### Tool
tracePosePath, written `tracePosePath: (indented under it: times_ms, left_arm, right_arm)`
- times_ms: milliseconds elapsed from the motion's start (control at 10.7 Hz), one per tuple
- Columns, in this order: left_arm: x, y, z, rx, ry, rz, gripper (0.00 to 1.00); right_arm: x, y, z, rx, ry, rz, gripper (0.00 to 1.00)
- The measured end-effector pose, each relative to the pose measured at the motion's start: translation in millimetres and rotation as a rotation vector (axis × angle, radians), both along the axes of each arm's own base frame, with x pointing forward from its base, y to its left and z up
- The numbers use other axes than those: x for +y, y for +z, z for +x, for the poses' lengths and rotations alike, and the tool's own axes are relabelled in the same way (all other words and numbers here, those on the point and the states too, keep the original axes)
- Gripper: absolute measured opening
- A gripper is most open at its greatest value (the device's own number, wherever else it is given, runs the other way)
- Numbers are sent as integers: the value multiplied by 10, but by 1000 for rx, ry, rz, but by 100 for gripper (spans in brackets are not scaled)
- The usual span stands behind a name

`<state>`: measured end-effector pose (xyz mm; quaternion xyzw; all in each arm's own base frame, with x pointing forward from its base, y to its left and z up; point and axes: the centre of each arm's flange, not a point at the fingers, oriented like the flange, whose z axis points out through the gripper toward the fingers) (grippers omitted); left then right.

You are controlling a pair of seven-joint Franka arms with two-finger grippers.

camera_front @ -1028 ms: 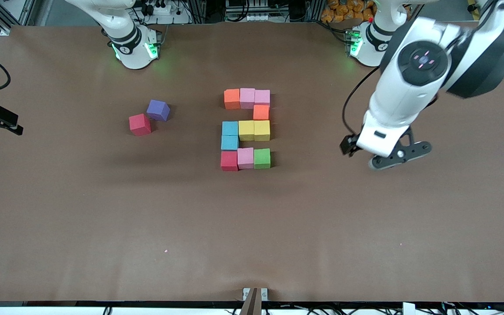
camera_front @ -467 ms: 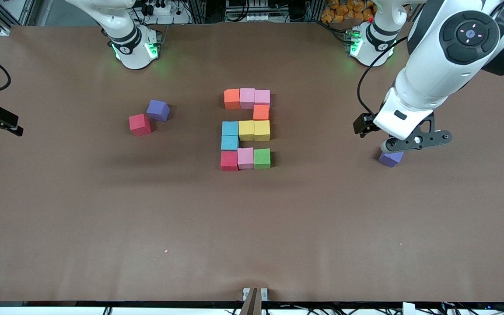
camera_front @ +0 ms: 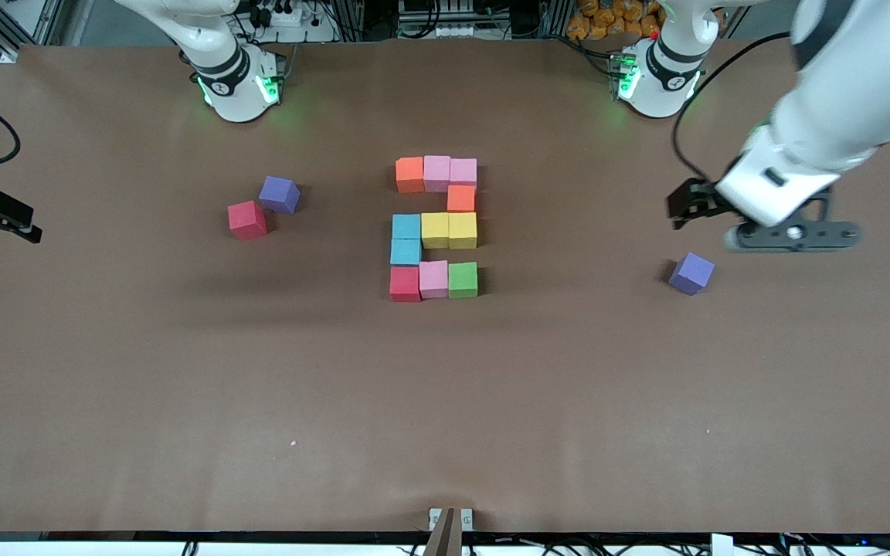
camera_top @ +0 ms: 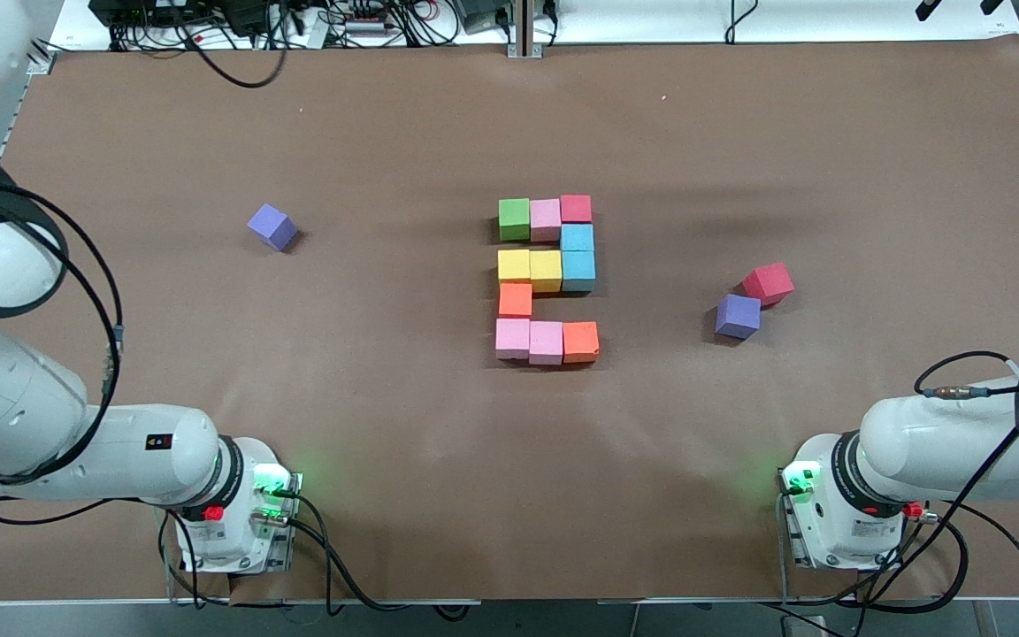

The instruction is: Form number 2 with 11 blocks

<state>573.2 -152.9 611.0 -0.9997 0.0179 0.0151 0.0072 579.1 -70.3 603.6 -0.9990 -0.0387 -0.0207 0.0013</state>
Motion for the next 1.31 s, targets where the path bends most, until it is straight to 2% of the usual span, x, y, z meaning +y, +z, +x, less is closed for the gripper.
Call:
tracePosePath:
  times_ms: [374,561,748,1309]
  left_arm:
    - [270,78,-215,-1,-11,32,100]
    - [330,95,-325,1,-82,41,100]
    - [388,107,-419,3,-102,49,100]
    - [389,87,-464,10,-108,50,100]
  right_arm:
    - [0,-3,5,-1,0,0,100]
    - [-1,-5,8,-2,0,0,100]
    - [0,-5,12,-4,0,0,100]
    - [-1,-5,14,-5,0,0,100]
